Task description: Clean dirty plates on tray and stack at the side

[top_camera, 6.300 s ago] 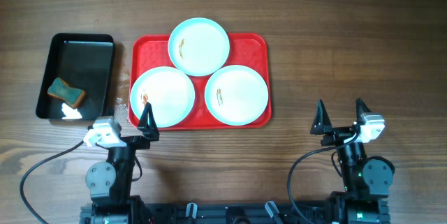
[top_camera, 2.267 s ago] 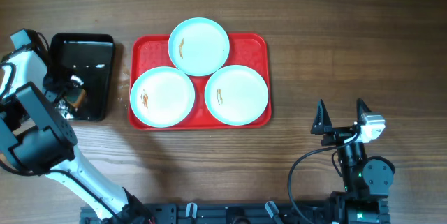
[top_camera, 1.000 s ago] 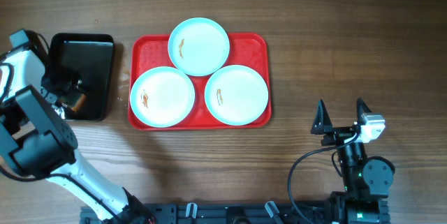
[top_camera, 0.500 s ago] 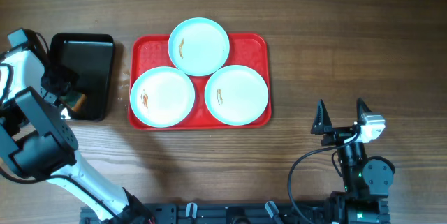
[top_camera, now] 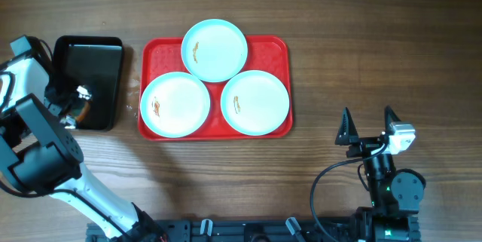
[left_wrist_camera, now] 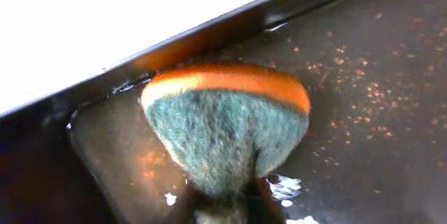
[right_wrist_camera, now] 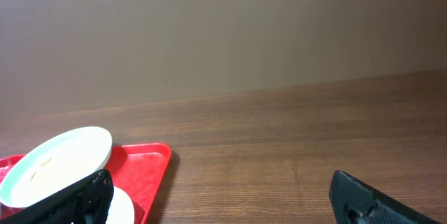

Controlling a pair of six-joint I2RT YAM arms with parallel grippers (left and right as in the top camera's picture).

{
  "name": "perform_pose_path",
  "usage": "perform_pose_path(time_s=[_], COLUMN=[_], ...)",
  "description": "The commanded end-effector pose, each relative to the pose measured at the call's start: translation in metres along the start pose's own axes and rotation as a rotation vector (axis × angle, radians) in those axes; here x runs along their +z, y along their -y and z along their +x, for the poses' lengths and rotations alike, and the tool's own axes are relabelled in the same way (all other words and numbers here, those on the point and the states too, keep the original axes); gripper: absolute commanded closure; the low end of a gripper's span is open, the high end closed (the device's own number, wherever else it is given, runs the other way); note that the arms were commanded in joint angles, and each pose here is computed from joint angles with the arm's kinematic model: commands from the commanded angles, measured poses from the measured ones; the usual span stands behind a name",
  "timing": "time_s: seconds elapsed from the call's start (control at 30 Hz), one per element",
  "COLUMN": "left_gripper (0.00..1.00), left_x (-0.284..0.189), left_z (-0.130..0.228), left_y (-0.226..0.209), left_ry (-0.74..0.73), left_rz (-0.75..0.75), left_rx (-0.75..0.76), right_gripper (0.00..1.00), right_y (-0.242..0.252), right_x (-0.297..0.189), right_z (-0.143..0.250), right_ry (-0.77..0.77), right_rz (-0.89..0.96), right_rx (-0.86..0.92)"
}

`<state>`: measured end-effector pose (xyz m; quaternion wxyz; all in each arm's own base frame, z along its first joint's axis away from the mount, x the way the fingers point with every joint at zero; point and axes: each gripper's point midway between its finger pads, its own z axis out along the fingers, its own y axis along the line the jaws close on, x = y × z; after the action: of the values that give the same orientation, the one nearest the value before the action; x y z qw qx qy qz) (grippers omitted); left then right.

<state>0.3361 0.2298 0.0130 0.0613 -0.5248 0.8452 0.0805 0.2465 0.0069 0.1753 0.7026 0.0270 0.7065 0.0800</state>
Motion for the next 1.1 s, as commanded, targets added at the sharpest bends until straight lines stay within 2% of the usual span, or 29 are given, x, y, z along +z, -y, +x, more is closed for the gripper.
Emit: perform_pose_path(time_s=[0.0, 0.1, 0.27, 0.33, 0.43, 0.6, 0.67, 0.77, 0.83, 0.97, 1.07], left_gripper=[0.96, 0.96, 0.96, 0.96, 0.96, 0.96, 0.96, 0.96, 0.96, 0.96, 0.96], left_x=[-0.019, -0.046, -0.126, -0.145, -0.147, -0.123, -0.107, -0.095, -0.105, -0.157, -0.182], left_z=[-0.009, -0.012, -0.006, -0.008, -0.01, -0.002, 0.002, 0.024, 0.041, 0.038, 0.026], left_y=[-0.008, -0.003, 0.051, 0.063, 0.067, 0.08, 0.087, 0.106, 0.125, 0.139, 0.135], left_ry=[0.059, 0.086, 0.09, 0.111, 0.129, 0.141, 0.114, 0.049, 0.02, 0.091, 0.18], left_rz=[-0.01, 0.054, 0.477, 0.57, 0.585, 0.555, 0.546, 0.614, 0.74, 0.951, 0.978], left_rx=[-0.012, -0.02, 0.003, 0.018, 0.058, 0.293, 0.318, 0.447, 0.557, 0.602, 0.609], right_gripper=[0.0, 0.01, 0.0, 0.0, 0.0, 0.01, 0.0, 0.0, 0.0, 0.0, 0.0], right_y=[0.001, 0.001, 0.001, 0.001, 0.001, 0.001, 0.001, 0.001, 0.001, 0.001, 0.001], right_x=[0.0, 0.0, 0.0, 0.0, 0.0, 0.0, 0.0, 0.0, 0.0, 0.0, 0.0], right_z=[0.0, 0.0, 0.0, 0.0, 0.0, 0.0, 0.0, 0.0, 0.0, 0.0, 0.0], right_ry=[0.002, 0.003, 0.002, 0.003, 0.003, 0.003, 0.003, 0.003, 0.003, 0.003, 0.003], right_rz=[0.007, 0.007, 0.007, 0.007, 0.007, 0.007, 0.007, 0.007, 0.007, 0.007, 0.007], right_rx=[-0.014, -0.014, -0.014, -0.014, -0.014, -0.014, -0.014, -0.014, -0.014, -0.014, -0.014])
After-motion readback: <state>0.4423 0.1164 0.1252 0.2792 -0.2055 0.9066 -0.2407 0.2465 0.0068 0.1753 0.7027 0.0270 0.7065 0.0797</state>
